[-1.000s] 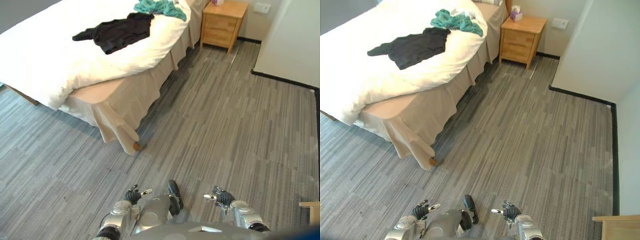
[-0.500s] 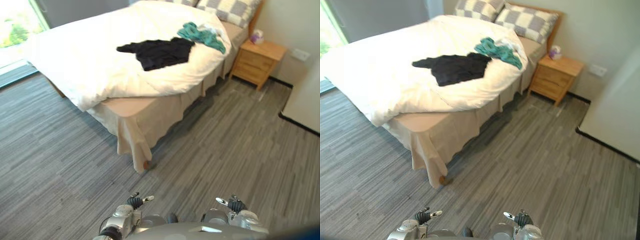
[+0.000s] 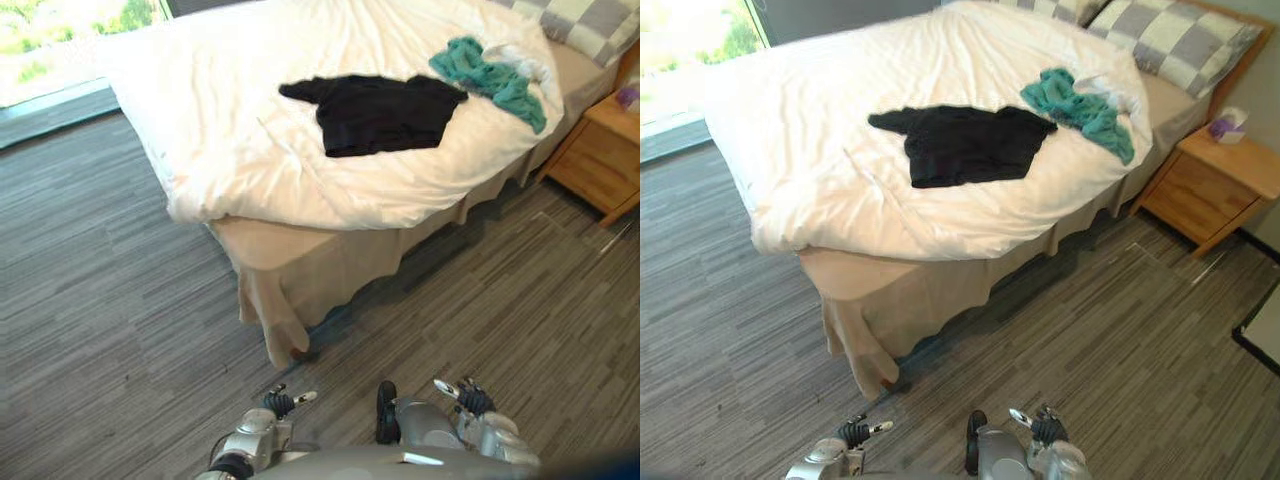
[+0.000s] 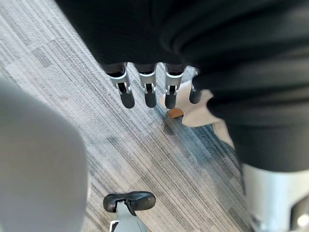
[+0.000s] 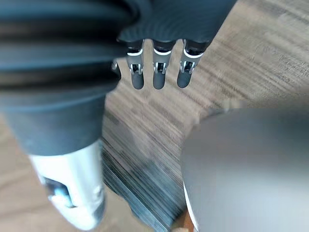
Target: Tidy the bed and pick cloth on bed and put in laundry
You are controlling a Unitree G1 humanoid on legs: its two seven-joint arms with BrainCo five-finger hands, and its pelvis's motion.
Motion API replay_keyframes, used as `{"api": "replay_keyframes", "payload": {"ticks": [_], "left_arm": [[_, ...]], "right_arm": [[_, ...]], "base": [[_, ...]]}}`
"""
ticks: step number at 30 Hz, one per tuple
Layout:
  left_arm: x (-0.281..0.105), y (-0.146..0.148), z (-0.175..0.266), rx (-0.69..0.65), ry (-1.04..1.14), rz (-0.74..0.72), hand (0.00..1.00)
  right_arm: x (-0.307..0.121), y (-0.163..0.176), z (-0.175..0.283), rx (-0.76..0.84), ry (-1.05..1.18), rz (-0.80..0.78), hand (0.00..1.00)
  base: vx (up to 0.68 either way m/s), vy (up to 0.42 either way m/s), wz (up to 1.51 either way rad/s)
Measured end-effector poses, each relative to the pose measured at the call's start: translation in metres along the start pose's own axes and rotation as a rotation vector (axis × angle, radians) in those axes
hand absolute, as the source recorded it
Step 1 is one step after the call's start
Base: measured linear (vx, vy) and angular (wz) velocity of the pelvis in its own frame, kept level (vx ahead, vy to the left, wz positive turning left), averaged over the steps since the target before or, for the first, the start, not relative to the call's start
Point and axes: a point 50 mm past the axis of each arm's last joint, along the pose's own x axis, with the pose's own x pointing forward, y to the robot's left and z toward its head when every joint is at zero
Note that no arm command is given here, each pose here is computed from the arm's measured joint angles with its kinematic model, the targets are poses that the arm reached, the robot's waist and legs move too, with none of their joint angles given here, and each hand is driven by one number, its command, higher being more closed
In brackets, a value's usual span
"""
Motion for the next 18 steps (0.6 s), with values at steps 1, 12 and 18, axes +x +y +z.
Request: {"api": "replay_keyframes", "payload": {"ticks": [1,12,18], "left_arm": [[0.0,-0.001,0.003,-0.026,-0.02,0.0,0.0],[-0.001,-0.02,0.007,-0.047,-0.058,-0.042,0.0],[-0.002,0.003,-0.005,-0.049,-0.009,0.009,0.0]], "right_arm": [[0.0,0.001,0.0,-0.038,0.003,0.013,0.0],[-0.007,-0.026,-0.019,-0.184,0.084,-0.055,0.0],[-0.008,-0.02,-0.025,-0.123,0.095,-0.068,0.0]], "base": [[0.29,-0.165,0.58],[0.2,0.017,0.73],[0.1,0.086,0.51]]}}
